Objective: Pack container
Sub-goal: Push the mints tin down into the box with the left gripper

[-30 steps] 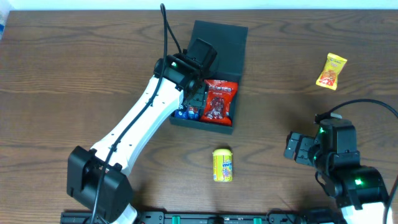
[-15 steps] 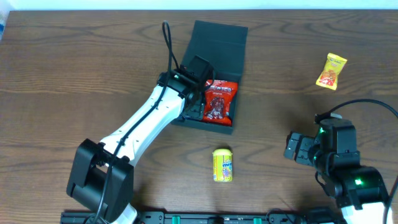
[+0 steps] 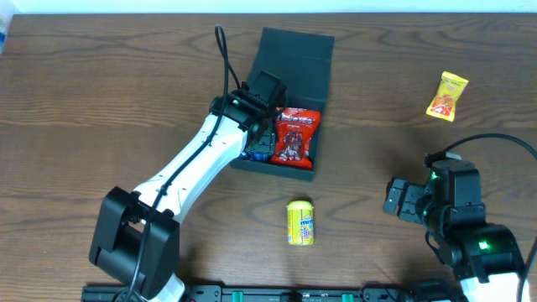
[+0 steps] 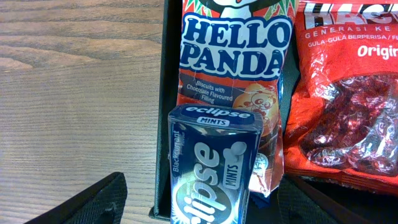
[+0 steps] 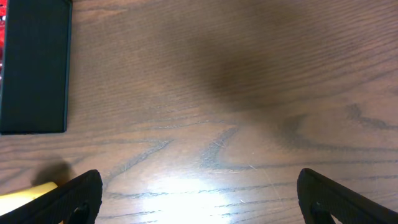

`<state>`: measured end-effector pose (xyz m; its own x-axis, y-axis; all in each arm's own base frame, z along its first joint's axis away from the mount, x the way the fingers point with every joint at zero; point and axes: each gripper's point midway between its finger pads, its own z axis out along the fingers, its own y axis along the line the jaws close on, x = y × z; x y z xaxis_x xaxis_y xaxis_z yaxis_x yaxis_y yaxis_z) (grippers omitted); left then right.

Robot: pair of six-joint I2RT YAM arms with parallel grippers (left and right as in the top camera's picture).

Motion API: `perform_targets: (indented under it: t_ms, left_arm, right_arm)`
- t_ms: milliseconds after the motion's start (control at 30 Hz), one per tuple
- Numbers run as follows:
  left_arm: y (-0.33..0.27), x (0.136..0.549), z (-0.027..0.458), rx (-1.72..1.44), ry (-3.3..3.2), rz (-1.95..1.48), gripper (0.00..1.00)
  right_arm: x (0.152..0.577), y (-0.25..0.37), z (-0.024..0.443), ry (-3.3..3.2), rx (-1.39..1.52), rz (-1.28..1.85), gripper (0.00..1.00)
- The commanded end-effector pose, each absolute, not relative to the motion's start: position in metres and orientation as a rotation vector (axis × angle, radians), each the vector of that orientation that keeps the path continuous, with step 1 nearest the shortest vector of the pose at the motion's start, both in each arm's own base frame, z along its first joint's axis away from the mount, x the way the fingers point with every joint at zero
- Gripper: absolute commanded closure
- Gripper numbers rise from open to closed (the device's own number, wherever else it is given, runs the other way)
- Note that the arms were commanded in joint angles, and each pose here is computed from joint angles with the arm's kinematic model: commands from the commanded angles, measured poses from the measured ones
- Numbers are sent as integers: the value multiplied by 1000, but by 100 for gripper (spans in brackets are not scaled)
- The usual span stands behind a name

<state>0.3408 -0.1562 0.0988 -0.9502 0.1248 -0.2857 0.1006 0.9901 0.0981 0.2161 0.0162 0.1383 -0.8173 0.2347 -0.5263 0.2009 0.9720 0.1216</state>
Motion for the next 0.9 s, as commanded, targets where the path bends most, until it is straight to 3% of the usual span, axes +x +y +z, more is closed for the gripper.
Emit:
perform_targets:
  t_ms: [0,233,533,600,633,867]
  left_arm:
    - [-150,341,94,143,2849,142,20]
    - [-146,342,91,118,2848,143,32]
    - [-145,344,82,105,2838,135,33]
    - [-145,345,82,104,2835,132,52]
    - [-145,345,82,104,2833,131,57]
    - [-146,346,83,87,2830,126,73]
  right_arm:
    - [216,14,139,2551,302,70,1]
    - [216,14,139,2551,302,70,1]
    - [216,14,139,2551,302,70,1]
    - [216,14,139,2551,302,70,1]
    - [216,14,139,2551,302,70,1]
    - [216,14,139,2551,302,70,1]
